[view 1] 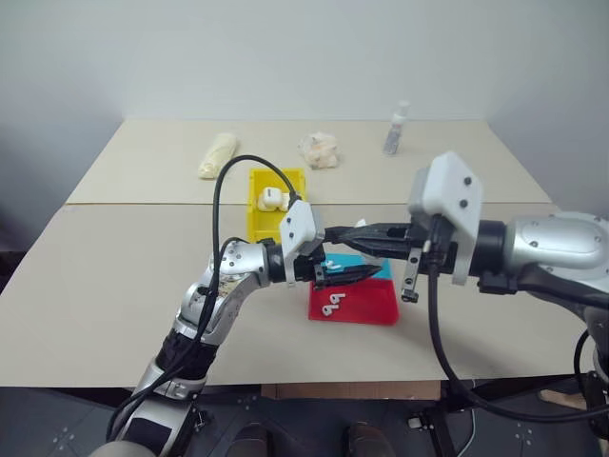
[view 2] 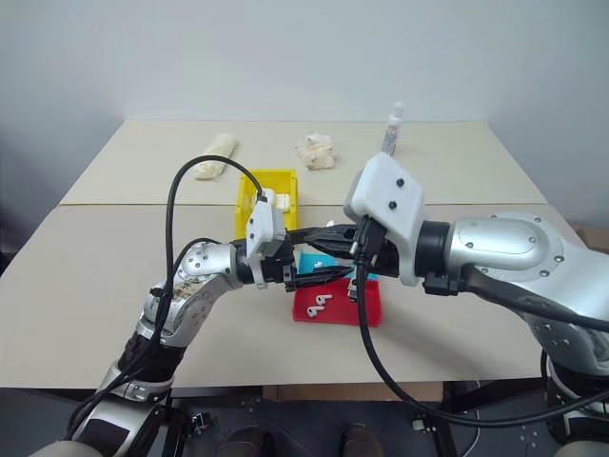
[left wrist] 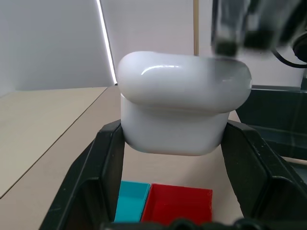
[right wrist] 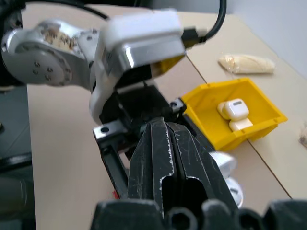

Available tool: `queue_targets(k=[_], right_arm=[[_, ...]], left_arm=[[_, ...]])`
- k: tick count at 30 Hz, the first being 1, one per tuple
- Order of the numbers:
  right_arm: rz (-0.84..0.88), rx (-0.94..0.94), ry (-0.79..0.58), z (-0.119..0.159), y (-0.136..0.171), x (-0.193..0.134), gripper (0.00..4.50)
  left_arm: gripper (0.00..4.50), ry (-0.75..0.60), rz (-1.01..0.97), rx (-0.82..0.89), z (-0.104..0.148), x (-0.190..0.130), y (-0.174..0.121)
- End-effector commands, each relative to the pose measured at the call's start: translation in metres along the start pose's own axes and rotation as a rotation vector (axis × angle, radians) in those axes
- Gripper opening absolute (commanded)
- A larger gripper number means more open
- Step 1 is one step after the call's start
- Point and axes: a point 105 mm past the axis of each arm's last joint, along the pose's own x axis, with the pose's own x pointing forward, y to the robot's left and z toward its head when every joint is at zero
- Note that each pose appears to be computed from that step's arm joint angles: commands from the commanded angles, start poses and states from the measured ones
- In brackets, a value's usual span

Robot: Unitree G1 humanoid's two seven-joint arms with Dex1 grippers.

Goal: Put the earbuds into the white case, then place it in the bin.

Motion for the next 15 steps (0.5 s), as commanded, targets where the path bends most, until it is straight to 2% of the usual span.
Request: queue_targets(k=[1, 9, 15], right_arm=[[-0.04, -0.046, 0.007, 0.001, -0.005, -0.006, 0.04], [-0.091, -0.059, 0.043, -0.006, -0.013, -0.02, 0.04], [-0.114, -0.042, -0.138, 0.023, -0.019, -0.031, 0.04]], left_arm=[[2.74, -0.082, -0.01, 0.053, 0.026, 0.0, -0.001], [2.74, -0.078, 0.016, 0.056, 0.023, -0.009, 0.001], [2.74, -0.086, 0.041, 0.055, 0.021, -0.01, 0.004]])
